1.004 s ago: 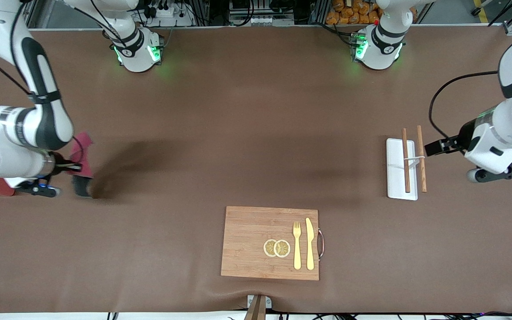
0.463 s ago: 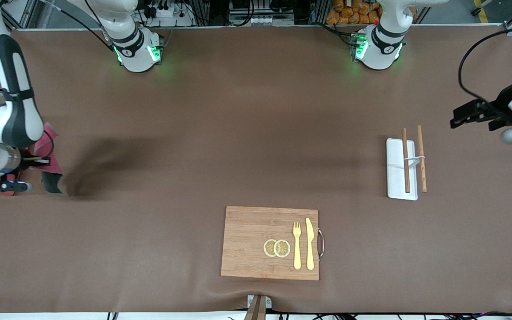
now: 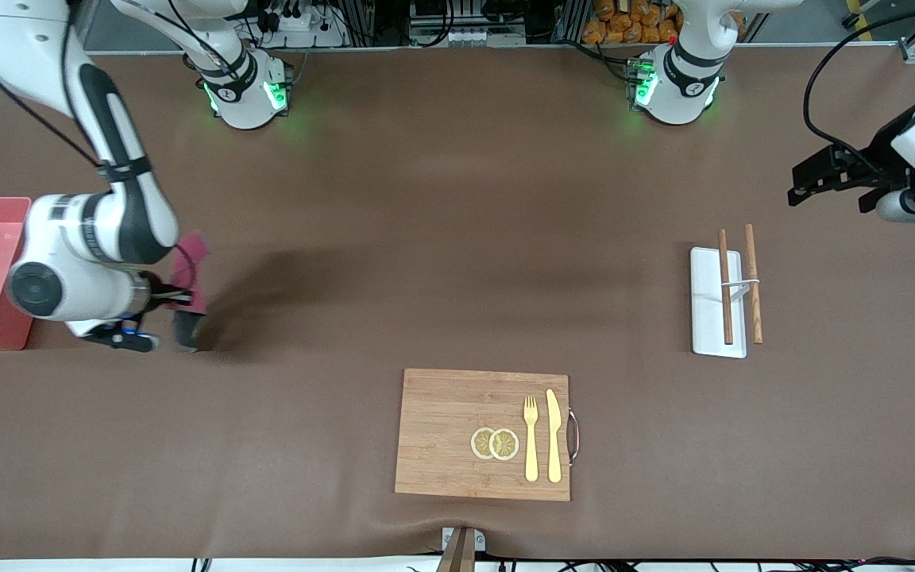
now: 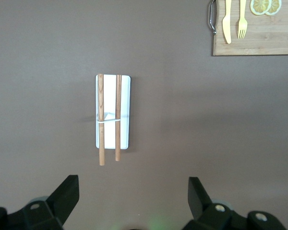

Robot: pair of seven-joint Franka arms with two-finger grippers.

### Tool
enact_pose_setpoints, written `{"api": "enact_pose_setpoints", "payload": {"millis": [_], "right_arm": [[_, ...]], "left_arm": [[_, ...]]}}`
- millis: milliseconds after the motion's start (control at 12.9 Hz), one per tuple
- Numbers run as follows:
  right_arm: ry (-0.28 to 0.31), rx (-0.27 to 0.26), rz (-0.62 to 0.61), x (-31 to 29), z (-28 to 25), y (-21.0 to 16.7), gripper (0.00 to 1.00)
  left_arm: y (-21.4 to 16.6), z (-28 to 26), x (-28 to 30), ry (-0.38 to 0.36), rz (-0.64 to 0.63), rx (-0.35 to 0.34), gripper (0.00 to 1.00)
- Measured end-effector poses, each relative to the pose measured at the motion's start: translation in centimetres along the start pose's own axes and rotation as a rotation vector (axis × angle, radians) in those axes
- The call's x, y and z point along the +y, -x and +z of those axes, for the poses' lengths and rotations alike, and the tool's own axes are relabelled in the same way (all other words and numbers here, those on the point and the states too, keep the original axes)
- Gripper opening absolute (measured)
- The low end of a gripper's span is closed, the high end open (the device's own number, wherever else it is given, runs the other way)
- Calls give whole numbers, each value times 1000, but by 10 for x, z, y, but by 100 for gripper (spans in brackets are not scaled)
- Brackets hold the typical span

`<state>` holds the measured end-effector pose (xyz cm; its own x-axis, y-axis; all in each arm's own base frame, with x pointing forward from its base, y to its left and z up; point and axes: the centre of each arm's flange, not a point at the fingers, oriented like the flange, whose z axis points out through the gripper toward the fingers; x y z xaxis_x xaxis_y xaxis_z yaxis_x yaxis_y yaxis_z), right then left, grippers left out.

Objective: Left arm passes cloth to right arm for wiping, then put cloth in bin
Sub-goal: 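Wipe the table with the cloth in the right gripper while the left gripper retracts, then move the cloth over the pink bin and open the right gripper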

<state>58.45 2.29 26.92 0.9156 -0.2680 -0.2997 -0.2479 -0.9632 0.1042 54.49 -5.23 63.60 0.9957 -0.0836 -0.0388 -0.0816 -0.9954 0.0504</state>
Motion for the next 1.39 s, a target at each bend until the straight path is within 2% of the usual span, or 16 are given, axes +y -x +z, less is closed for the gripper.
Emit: {"api": "enact_pose_setpoints", "payload": {"millis": [232,386,695,927,1004,1081,1390], "right_arm": [[-68,-37,120,-90,3,37,5],[-103,-56,161,-135,1,60,5],[-142,-48,176,-142,-13,59,5],[-145,-65,83,-88,-33,36,5],[-118,-62,45,-59,-43,25,5],[-90,-54,5,-26,-55,16,5],[-58,-24,-224,124,-75,-12,5]], "left_arm": [[3,-4,4,-69,30,4,100],[2,-6,2,-86,52,22,100],[2,-4,-8,-85,38,14,100],[1,3,-14,-80,24,-1,100],[-1,5,-9,-67,30,1,100],[-3,6,-4,-49,34,7,100],[-5,5,2,-36,43,20,100]]}}
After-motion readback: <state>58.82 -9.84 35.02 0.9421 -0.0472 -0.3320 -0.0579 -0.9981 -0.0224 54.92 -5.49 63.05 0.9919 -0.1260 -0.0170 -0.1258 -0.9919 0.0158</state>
